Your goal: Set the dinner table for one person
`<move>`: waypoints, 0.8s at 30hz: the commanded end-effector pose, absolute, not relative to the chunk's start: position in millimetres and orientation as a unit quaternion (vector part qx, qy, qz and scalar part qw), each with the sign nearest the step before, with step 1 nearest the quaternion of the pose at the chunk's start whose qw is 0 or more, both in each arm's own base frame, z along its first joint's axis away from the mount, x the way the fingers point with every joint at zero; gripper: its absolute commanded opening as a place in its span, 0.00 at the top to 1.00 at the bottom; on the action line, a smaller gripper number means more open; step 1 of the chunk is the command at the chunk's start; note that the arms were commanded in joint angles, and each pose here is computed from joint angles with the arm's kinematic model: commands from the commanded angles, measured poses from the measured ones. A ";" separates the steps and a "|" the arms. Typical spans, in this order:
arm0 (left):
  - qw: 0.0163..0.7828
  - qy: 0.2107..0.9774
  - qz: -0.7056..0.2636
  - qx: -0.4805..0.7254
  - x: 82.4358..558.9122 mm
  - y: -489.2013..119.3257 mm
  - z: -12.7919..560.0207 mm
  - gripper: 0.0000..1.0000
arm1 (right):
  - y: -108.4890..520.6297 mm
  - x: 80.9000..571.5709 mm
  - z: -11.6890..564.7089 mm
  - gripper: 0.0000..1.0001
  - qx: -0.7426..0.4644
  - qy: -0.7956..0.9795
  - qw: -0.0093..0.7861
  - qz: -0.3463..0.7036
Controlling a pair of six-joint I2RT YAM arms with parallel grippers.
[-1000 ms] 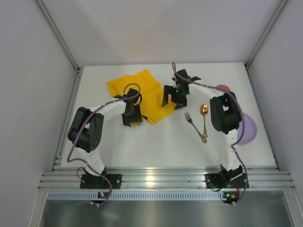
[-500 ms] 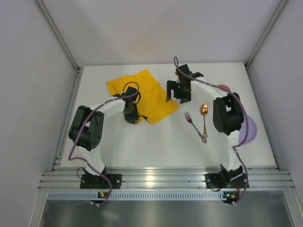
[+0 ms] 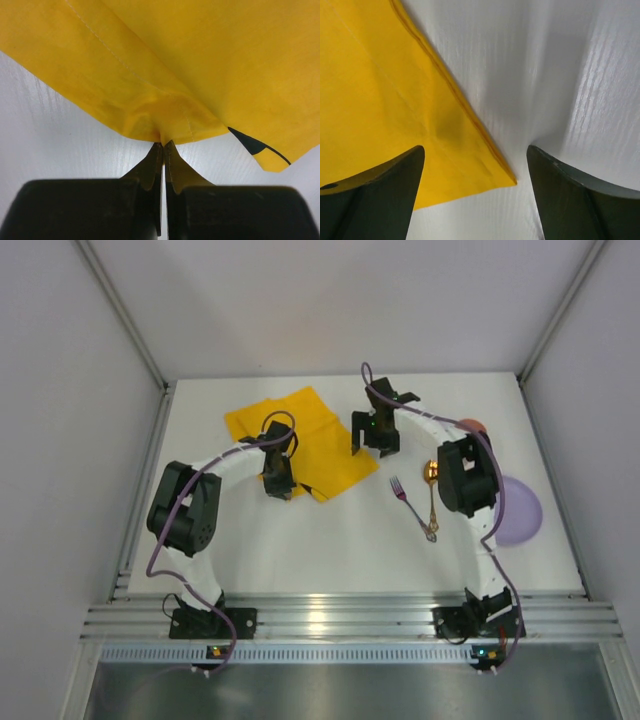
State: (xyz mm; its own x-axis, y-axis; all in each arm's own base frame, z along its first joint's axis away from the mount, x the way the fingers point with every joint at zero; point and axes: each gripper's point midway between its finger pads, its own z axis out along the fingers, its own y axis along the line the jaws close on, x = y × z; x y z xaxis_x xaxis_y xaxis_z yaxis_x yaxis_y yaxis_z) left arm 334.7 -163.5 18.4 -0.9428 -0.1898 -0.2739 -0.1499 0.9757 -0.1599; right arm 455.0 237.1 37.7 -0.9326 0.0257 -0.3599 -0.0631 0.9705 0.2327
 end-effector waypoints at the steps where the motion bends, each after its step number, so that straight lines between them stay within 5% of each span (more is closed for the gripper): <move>1: 0.116 0.989 -0.042 -0.084 324.6 -153.9 -6.5 1.00 | 231.8 446.5 27.4 0.17 -0.013 0.980 0.168 0.107; 9: 0.117 0.988 -0.043 -0.095 327.7 -150.0 -9.3 1.00 | 258.9 408.5 20.6 0.57 -0.047 0.980 0.141 0.131; 13: 0.119 0.986 -0.047 -0.106 333.4 -142.5 -7.4 1.00 | 258.6 403.0 17.5 1.00 -0.052 0.981 0.136 0.129; 24: 0.163 0.974 0.003 -0.160 369.1 -73.1 39.7 1.00 | 228.4 472.8 90.6 1.00 0.031 0.961 0.218 0.170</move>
